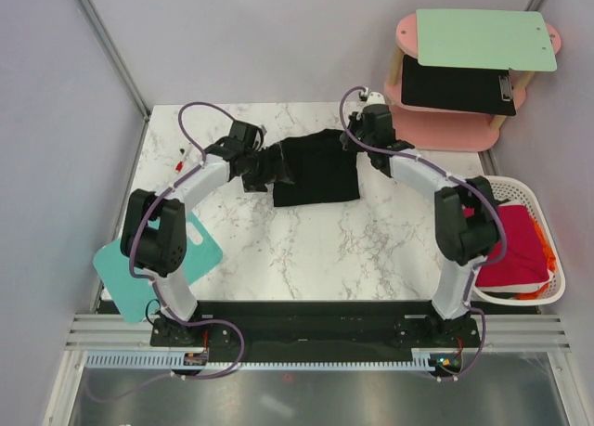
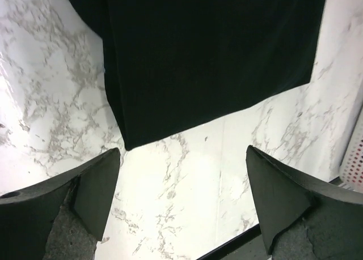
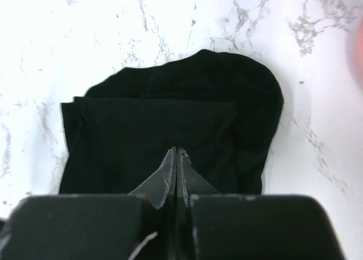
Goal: Fold and stack the t-shirts
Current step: Fold the long partially folded tshirt into a neat square
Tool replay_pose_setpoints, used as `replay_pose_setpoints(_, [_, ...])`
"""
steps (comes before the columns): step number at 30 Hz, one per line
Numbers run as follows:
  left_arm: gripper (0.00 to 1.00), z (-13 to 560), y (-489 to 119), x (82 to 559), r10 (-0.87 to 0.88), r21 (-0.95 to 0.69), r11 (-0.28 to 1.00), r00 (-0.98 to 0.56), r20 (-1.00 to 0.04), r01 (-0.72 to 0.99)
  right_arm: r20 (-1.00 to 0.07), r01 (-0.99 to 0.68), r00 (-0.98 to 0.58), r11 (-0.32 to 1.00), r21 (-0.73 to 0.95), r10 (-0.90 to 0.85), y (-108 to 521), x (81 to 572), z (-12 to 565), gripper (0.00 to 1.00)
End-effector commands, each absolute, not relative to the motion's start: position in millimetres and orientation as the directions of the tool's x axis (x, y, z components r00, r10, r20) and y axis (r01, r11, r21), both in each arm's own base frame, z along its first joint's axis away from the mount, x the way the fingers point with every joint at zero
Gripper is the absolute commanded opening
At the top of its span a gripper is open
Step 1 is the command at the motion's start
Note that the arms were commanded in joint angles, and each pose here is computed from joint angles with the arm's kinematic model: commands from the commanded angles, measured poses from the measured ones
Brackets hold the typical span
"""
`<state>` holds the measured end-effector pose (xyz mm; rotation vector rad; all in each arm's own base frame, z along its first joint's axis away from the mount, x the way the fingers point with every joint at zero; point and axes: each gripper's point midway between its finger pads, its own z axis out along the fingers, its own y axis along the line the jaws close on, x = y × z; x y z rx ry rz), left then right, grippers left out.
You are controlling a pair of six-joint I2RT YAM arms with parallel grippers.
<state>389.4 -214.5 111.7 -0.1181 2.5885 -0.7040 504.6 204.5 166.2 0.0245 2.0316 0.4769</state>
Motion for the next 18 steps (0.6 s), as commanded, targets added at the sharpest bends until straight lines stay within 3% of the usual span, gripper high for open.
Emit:
replay_pose_setpoints(1, [0.97, 128, -207, 386, -0.214, -0.489, 0.87, -0.849, -0.483, 0.059, -0.811, -0.221, -0.561, 0.914, 0.339, 0.166, 229, 537, 132, 0.0])
replay_pose_setpoints(2, [0.97, 129, -204, 384, -0.214, -0.479, 0.876, -0.844, -0.492, 0.057, -0.779, -0.181, -0.609, 0.93, 0.321, 0.15, 226, 541, 100, 0.0])
replay_pose_setpoints(8, [0.98, 145, -185, 366, -0.204, -0.428, 0.902, -0.824, -0.528, 0.051, -0.757, -0.094, -0.639, 0.963, 0.254, 0.138, 225, 588, 52, 0.0])
replay_pose_setpoints(13, [0.99, 137, -155, 349, -0.19, -0.303, 0.953, -0.832, -0.521, -0.028, -0.781, -0.14, -0.612, 0.954, 0.266, 0.128, 235, 606, 65, 0.0])
replay_pose_setpoints(16, [0.99, 124, -130, 337, -0.181, -0.189, 0.977, -0.852, -0.492, -0.099, -0.806, -0.183, -0.573, 0.936, 0.302, 0.148, 238, 593, 97, 0.0])
replay_pose_setpoints(17, [0.99, 120, -122, 332, -0.182, -0.15, 0.981, -0.858, -0.481, -0.124, -0.849, -0.211, -0.494, 0.922, 0.325, 0.186, 239, 593, 143, 0.01])
replay_pose_setpoints(18, [0.99, 115, -118, 330, -0.184, -0.13, 0.982, -0.864, -0.468, -0.138, -0.84, -0.206, -0.51, 0.922, 0.328, 0.185, 235, 580, 137, 0.01])
